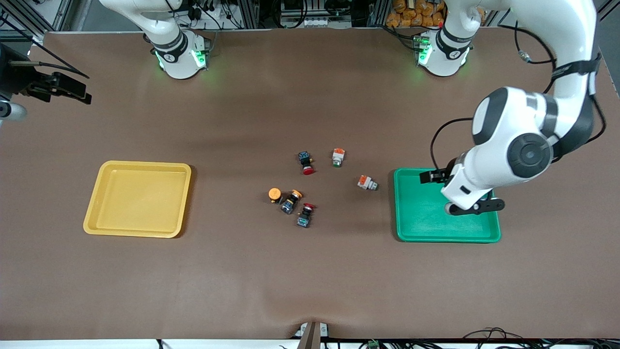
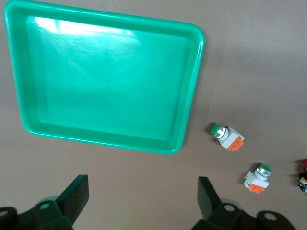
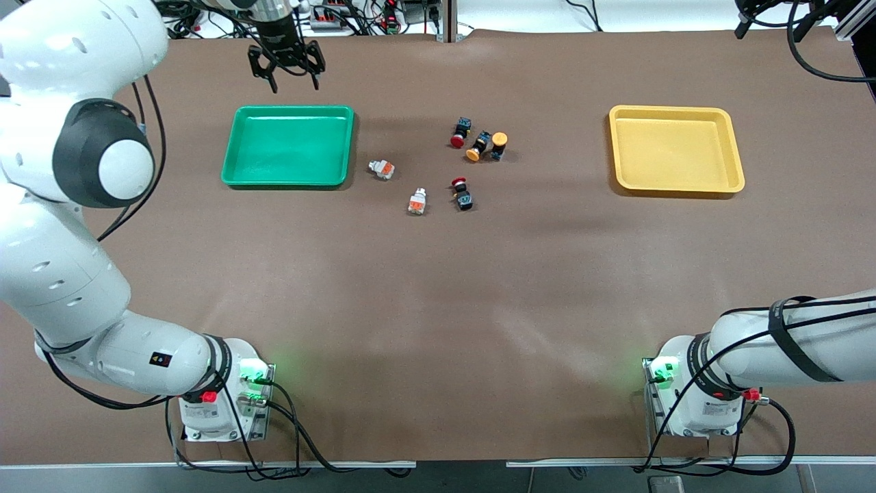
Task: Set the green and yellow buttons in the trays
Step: 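Lower the left gripper to the green switch while the right gripper reaches the yellow switch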
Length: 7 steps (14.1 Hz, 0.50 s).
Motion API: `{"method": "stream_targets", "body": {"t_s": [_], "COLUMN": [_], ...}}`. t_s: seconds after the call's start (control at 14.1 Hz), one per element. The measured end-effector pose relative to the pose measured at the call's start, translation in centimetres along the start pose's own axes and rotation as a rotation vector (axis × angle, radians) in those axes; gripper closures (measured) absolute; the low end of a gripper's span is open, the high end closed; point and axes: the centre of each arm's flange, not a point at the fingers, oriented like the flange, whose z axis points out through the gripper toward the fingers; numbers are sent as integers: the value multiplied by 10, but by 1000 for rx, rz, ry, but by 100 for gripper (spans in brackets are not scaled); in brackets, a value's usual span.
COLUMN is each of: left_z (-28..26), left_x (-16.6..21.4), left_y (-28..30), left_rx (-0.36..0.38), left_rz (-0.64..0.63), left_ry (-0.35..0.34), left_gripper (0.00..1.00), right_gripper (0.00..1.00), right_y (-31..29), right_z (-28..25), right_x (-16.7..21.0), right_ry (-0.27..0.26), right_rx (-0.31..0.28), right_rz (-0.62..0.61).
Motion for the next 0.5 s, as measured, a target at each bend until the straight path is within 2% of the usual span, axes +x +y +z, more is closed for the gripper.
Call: {"method": "stream_targets", "body": {"t_s": [0.36,0.5], "left_z": [58,74], "left_x": [-27,-33], "left_y": [70,84], "left_rx": [11,16], "left_rz": [-135,-198], "left_ry": [25,26], "left_gripper": [0,0], "right_gripper": [0,0], "right_y": [-67,-90], "right_z": [25,40], "right_x": [22,35], "right_ry": [25,23], "right_rx": [-13,6], "right_rz": [47,88]}}
